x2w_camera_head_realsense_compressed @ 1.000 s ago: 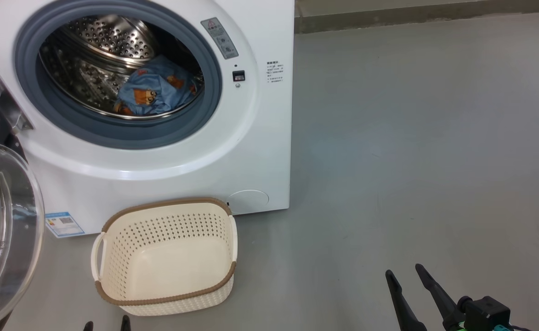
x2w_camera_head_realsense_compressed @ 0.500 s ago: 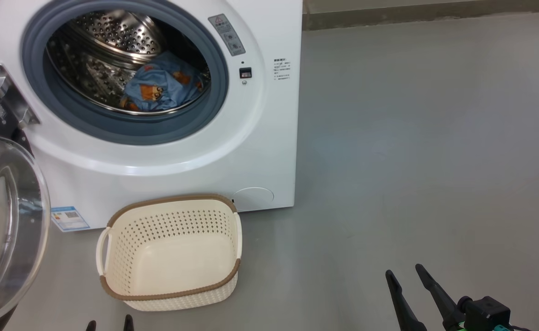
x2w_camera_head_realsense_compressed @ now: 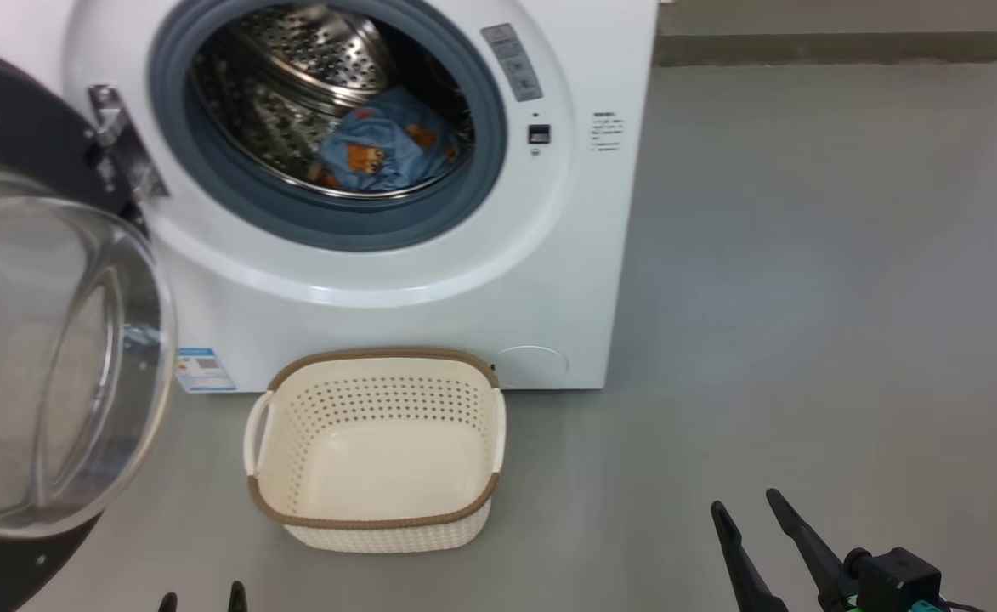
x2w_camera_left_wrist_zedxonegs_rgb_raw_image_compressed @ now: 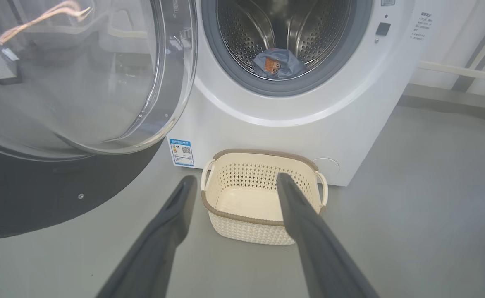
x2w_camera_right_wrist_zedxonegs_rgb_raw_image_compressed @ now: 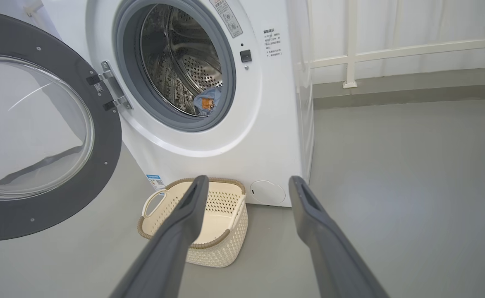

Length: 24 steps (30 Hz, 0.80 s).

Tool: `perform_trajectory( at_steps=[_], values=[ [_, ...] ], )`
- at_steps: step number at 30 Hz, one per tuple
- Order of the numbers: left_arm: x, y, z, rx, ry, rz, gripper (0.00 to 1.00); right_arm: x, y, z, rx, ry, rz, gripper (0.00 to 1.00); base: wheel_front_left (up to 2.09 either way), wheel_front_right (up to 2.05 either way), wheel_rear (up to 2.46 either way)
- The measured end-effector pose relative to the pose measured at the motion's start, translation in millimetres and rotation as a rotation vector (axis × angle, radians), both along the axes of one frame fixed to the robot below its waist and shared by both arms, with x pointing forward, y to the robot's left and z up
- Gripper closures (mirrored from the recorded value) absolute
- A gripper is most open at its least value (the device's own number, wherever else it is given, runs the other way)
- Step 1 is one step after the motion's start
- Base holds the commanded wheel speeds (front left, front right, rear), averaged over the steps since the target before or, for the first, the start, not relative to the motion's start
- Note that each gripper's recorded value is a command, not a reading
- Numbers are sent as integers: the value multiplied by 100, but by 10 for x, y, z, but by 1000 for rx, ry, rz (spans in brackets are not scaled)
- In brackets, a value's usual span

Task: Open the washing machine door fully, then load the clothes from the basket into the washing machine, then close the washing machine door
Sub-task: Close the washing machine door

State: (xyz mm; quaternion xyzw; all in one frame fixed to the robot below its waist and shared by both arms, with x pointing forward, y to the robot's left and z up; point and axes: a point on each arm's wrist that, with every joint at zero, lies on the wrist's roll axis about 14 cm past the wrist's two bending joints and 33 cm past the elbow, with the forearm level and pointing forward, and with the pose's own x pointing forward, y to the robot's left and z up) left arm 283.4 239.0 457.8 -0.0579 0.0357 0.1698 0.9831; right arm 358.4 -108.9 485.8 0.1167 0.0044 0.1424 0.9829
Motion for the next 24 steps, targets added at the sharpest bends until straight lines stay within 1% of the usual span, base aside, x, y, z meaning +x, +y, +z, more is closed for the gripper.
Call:
perform_trajectory(
  at_steps=[11, 12, 13, 14, 16, 24],
  values=[
    [-559, 387, -49, -8, 9, 185, 0, 77, 632, 46, -7, -13, 196, 0, 0, 0, 0],
    [-559, 387, -49, -8, 9, 185, 0, 77, 632, 46, -7, -13, 196, 0, 0, 0, 0],
    [-673, 458, -53, -10, 8, 222, 0, 81, 751, 61, -9, -17, 232, 0, 0, 0, 0],
    [-673, 458, -53, -10, 8, 222, 0, 81, 751, 61, -9, -17, 232, 0, 0, 0, 0],
    [-783, 535, -45, -12, 1, 262, 0, 80, 875, 81, -10, -23, 269, 0, 0, 0, 0],
    [-1208, 842, 37, -28, -37, 446, 0, 1, 1439, 112, -16, -32, 446, 0, 0, 0, 0]
  ],
)
